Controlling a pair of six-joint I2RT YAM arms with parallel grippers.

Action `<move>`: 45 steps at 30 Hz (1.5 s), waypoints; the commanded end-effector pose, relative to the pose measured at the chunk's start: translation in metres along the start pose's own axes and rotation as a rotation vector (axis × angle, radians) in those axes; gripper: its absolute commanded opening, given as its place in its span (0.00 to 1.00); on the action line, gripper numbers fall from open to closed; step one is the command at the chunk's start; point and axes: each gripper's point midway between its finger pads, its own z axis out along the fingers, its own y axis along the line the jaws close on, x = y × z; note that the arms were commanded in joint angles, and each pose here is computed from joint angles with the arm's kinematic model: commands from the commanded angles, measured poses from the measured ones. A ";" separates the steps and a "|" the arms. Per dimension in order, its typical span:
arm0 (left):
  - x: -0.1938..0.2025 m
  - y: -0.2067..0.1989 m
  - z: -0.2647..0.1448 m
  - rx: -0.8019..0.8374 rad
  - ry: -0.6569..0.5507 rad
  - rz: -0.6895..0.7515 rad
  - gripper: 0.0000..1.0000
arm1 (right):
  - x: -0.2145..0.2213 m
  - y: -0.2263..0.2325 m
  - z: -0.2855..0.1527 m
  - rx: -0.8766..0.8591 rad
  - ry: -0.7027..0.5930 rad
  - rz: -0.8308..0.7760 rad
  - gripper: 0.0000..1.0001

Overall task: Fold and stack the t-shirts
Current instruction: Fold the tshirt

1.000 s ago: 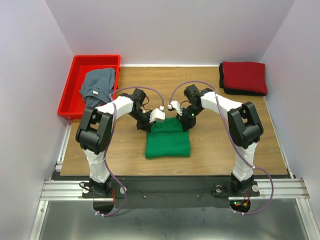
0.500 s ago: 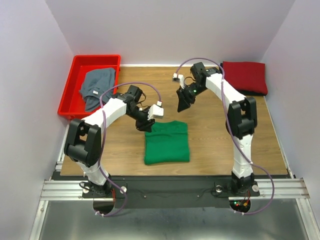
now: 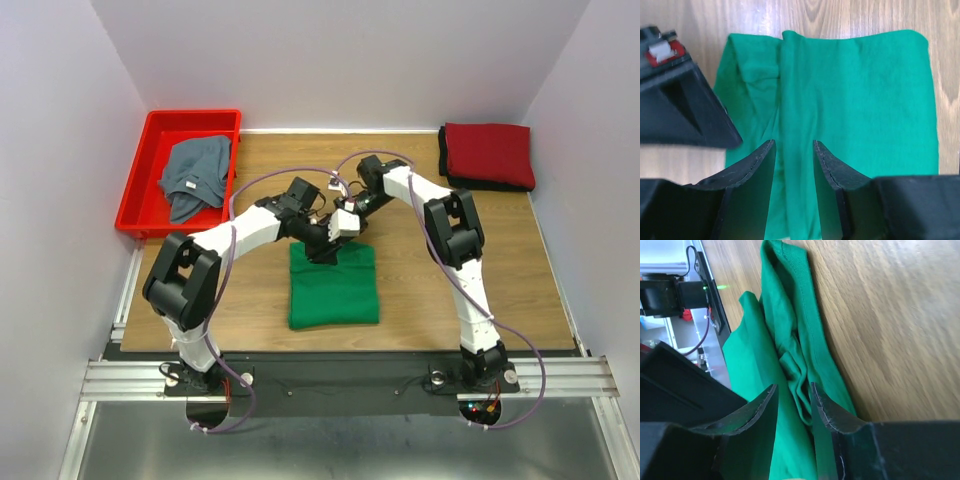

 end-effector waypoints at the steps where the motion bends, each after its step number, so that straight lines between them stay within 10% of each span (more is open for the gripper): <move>1: 0.008 -0.004 0.014 0.008 0.007 -0.047 0.46 | -0.010 0.003 0.008 -0.017 -0.032 -0.010 0.38; 16: 0.035 -0.003 0.033 0.022 0.100 -0.064 0.38 | 0.029 -0.050 0.032 0.064 0.041 0.074 0.34; 25: 0.015 0.002 0.024 -0.001 0.076 -0.023 0.01 | 0.037 -0.055 0.035 0.062 0.054 0.083 0.33; 45: -0.038 0.031 -0.015 -0.088 0.048 0.138 0.00 | 0.043 -0.059 0.039 0.057 0.065 0.098 0.32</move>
